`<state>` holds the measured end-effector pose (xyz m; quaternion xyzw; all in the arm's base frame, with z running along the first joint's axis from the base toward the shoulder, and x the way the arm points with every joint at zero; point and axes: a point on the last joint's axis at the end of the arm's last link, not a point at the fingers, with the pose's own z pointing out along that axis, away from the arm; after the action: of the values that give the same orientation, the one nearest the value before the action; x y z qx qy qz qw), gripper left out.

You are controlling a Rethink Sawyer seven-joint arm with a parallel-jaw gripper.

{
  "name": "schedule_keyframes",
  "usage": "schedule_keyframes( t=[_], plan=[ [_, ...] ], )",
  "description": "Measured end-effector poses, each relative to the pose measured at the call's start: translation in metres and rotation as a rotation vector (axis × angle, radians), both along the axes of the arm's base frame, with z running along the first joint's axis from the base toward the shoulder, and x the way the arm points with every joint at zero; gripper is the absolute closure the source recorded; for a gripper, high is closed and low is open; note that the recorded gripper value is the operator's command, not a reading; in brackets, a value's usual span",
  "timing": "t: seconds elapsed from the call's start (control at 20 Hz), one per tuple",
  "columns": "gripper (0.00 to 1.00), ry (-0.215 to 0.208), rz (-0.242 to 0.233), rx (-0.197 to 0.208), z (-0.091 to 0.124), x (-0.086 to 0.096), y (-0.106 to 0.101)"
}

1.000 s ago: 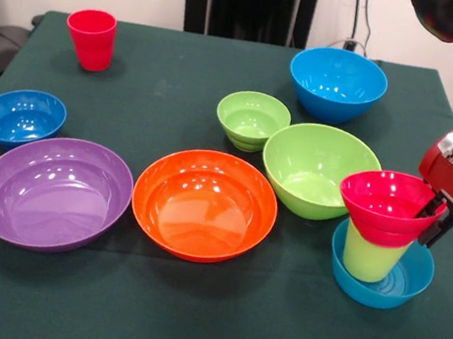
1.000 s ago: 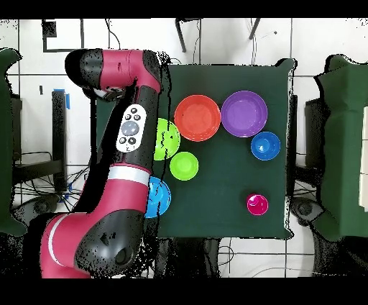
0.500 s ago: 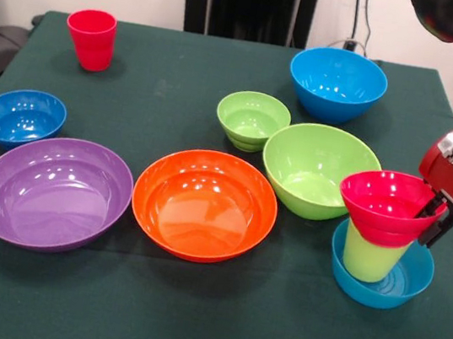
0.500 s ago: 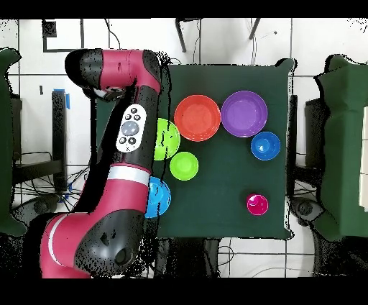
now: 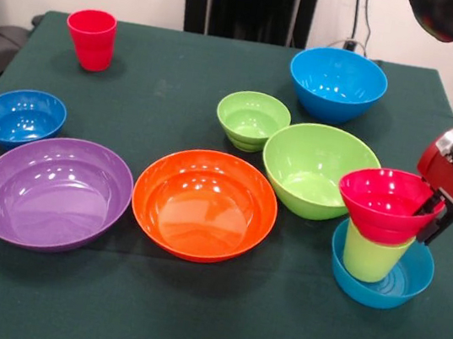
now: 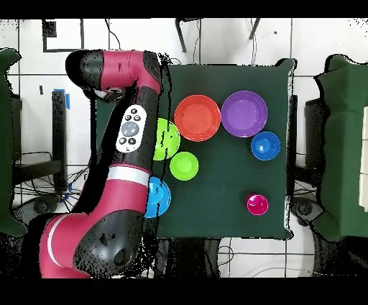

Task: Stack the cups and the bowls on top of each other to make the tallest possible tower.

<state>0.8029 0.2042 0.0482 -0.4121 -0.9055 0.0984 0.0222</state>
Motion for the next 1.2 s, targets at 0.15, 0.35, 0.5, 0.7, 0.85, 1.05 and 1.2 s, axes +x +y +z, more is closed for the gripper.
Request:
schedule_keyframes(
  t=[0.15,0.35,0.5,0.7,0.85,1.05,1.2],
  plan=[
    [1.00,0.006,-0.005,-0.001,0.000,-0.002,-0.002],
    [1.00,0.015,-0.017,-0.001,0.003,-0.007,-0.004],
    [1.00,0.018,-0.022,-0.001,0.006,-0.009,-0.005],
    [1.00,0.022,-0.033,0.007,0.012,-0.011,-0.004],
    [1.00,0.023,-0.035,0.013,0.014,-0.013,-0.002],
    [1.00,0.021,-0.034,0.020,0.016,-0.013,0.002],
    [1.00,0.018,-0.035,0.030,0.019,-0.012,0.005]
  ],
)
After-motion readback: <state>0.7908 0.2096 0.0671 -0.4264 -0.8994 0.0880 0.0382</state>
